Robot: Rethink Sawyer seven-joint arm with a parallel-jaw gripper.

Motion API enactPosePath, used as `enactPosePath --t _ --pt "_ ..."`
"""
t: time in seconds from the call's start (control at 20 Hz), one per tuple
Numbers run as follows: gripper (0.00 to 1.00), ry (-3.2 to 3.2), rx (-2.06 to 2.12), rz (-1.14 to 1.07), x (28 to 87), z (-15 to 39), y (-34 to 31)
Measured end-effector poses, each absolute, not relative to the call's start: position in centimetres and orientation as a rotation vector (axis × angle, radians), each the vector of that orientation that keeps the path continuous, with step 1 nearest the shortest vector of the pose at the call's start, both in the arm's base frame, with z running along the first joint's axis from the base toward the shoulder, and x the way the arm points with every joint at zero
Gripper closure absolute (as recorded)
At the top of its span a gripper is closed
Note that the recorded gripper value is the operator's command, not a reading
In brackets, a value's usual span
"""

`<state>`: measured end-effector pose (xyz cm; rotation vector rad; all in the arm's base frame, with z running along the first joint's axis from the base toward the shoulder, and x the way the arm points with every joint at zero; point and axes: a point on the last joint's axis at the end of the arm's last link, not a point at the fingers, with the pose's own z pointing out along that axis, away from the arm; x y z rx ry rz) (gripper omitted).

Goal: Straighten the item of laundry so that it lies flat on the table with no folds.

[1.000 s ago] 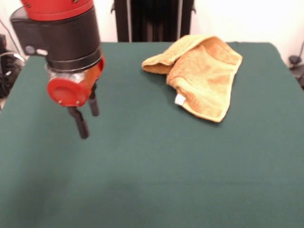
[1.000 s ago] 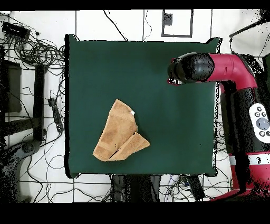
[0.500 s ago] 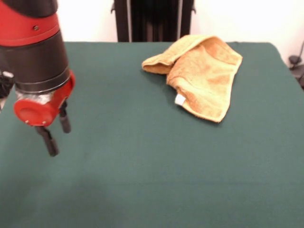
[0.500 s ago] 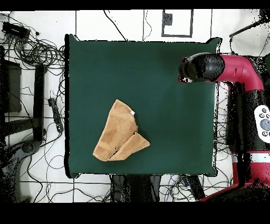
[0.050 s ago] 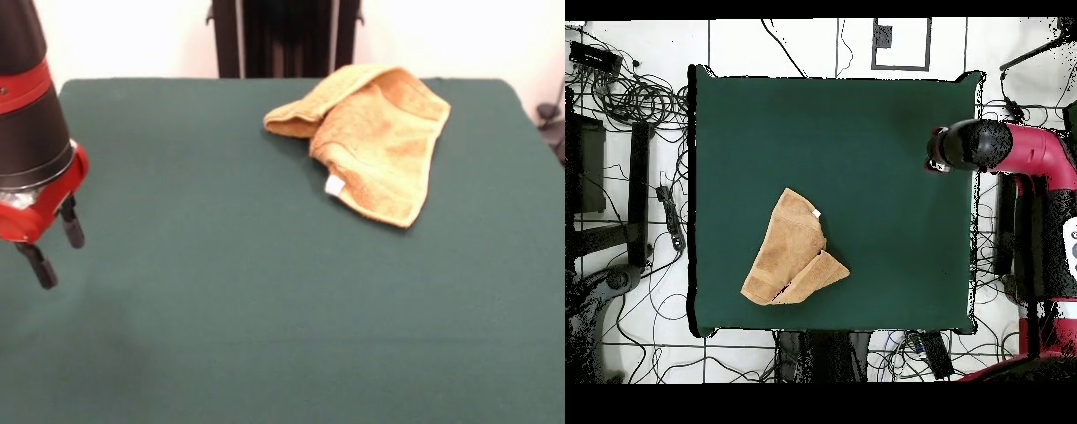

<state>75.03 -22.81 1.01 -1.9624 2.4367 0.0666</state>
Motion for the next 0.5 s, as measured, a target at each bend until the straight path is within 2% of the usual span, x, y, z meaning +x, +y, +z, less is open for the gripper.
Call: enactPosePath --t 0.5 --pt "0.0 2.52 -1.92 0.102 73.7 -0.9 -25.7"
